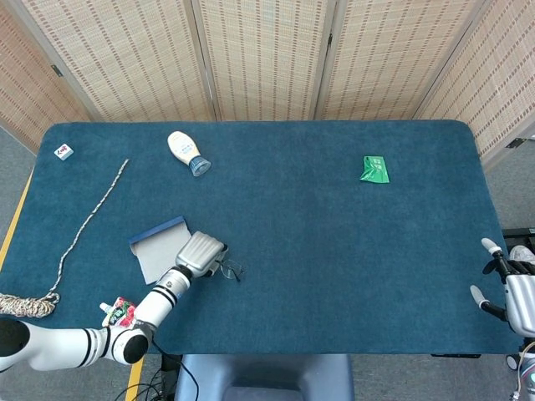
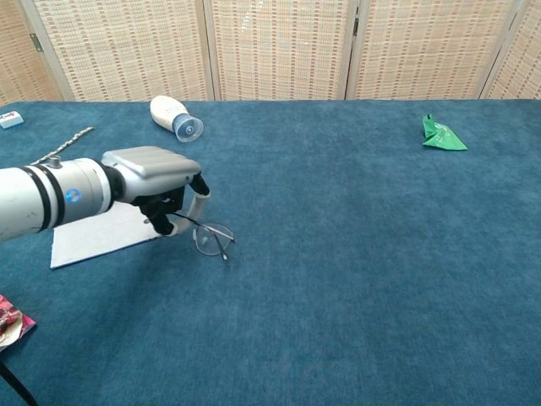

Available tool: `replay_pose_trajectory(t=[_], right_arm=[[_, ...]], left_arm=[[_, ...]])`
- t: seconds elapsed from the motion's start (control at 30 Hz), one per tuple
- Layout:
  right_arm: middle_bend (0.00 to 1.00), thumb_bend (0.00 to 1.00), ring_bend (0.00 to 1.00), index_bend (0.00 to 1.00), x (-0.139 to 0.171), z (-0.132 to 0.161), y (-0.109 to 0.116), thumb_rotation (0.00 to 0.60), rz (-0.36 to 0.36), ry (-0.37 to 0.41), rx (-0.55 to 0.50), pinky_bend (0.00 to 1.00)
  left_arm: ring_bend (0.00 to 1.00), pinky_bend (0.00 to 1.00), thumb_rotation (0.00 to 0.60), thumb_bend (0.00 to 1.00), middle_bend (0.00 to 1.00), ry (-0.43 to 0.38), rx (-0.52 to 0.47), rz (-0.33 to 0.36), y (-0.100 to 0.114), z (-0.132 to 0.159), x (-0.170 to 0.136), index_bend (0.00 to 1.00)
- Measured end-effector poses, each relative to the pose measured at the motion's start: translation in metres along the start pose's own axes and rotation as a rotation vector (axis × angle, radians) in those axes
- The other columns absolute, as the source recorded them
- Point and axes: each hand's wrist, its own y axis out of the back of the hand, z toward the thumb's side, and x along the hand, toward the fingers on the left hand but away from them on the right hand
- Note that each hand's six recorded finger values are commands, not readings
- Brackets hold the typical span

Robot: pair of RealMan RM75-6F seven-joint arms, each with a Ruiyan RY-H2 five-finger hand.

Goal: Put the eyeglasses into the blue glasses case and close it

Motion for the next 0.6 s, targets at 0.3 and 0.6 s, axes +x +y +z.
replay_pose_trajectory(t=[0.3, 0.6], right_arm=[[0.49, 0.27, 0.44, 0.13, -0.003, 0.006, -0.001, 0.600, 0.006, 0.019, -0.001, 0.33], [0.49, 0.26, 0.45, 0.13, -0.003, 0.011, -0.001, 0.600, 0.005, 0.032, 0.000, 0.33]], left_arm=[[1.00, 1.00, 0.600, 0.50, 1.00, 0.169, -0.063, -0.022, -0.001, -0.065, -0.020, 0.60], [1.00, 1.00, 0.600, 0.50, 1.00, 0.289, -0.138, -0.098, -0.019, -0.099, -0.026, 0.58]])
